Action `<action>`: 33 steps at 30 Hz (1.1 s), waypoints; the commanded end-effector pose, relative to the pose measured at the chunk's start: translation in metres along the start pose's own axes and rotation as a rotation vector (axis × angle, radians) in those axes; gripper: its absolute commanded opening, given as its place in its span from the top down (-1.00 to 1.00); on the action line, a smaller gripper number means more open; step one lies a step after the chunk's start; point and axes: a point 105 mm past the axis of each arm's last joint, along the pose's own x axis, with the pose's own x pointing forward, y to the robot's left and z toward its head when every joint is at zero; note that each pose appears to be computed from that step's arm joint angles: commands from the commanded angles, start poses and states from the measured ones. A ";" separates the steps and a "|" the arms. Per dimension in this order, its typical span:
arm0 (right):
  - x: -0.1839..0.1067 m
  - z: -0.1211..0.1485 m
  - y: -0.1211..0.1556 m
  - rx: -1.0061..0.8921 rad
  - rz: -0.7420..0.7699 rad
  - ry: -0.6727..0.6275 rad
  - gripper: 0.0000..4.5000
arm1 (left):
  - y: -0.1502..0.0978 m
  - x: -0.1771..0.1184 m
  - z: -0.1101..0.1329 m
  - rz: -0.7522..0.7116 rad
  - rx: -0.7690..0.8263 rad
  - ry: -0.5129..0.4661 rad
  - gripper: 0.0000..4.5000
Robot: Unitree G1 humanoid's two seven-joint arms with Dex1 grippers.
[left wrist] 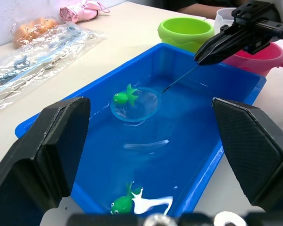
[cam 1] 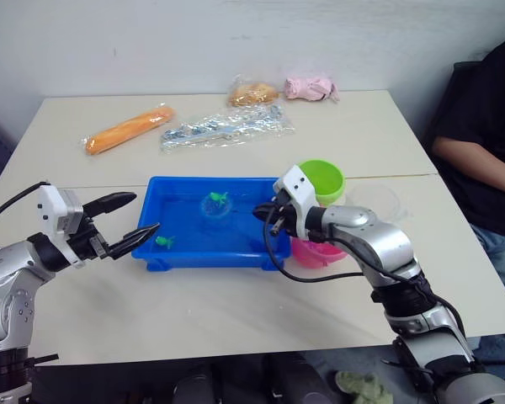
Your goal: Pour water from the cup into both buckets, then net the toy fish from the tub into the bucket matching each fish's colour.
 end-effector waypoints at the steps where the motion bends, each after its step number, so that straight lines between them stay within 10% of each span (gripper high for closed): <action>1: -0.015 0.017 0.002 -0.041 0.018 -0.088 1.00 | 0.001 0.001 0.011 -0.010 0.035 -0.025 -0.97; 33: -0.181 0.035 -0.054 -0.256 -0.376 -0.170 1.00 | -0.023 0.084 0.036 -0.259 -0.012 -0.215 -0.97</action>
